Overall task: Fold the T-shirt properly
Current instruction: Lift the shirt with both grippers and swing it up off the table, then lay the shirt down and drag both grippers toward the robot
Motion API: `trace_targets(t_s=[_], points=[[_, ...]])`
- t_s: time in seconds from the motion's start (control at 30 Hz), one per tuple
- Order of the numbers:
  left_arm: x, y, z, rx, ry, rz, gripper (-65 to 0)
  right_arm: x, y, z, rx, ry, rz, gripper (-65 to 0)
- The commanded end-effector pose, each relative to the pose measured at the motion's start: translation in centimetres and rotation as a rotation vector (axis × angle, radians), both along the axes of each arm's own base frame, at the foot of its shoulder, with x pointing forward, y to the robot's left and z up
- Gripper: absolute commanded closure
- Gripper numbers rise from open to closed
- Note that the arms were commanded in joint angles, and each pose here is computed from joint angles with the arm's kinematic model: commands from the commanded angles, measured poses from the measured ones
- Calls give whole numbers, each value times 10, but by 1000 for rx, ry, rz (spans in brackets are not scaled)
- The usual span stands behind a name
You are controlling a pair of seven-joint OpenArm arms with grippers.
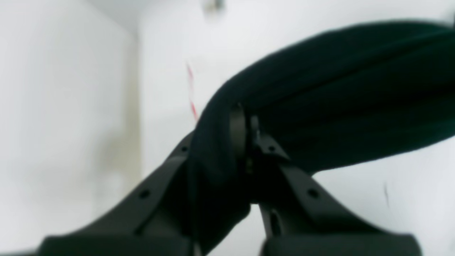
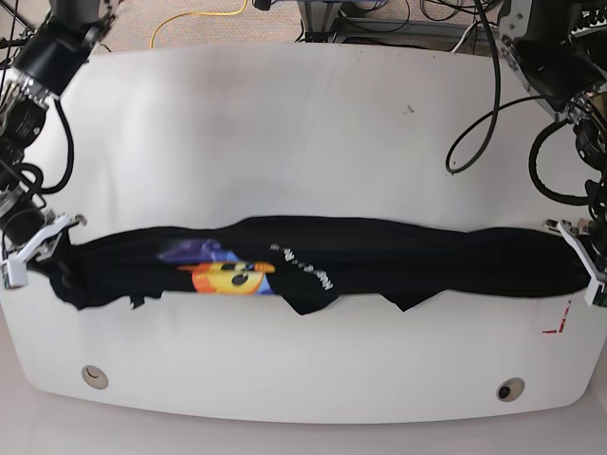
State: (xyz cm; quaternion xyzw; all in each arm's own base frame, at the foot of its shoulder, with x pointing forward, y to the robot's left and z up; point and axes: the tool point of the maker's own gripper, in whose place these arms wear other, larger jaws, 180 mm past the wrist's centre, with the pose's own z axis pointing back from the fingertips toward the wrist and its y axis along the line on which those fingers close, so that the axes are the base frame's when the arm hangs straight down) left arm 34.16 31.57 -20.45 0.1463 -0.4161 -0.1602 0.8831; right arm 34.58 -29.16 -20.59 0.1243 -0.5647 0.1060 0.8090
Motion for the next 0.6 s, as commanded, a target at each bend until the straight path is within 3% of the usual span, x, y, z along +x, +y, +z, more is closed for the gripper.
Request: trace_targets(t_s=[0.0,0.23,0.57], points=[[-10,12,-1,33,4,27,-13,-12,-2,0,1,-20,-31,0],[-49,16,-50,18,131,36,-13,-53,14,-44,23,98,-28,0],[-86,4,-96,-25,234,10,-13,-90,23,-86,62,229,-37,0]])
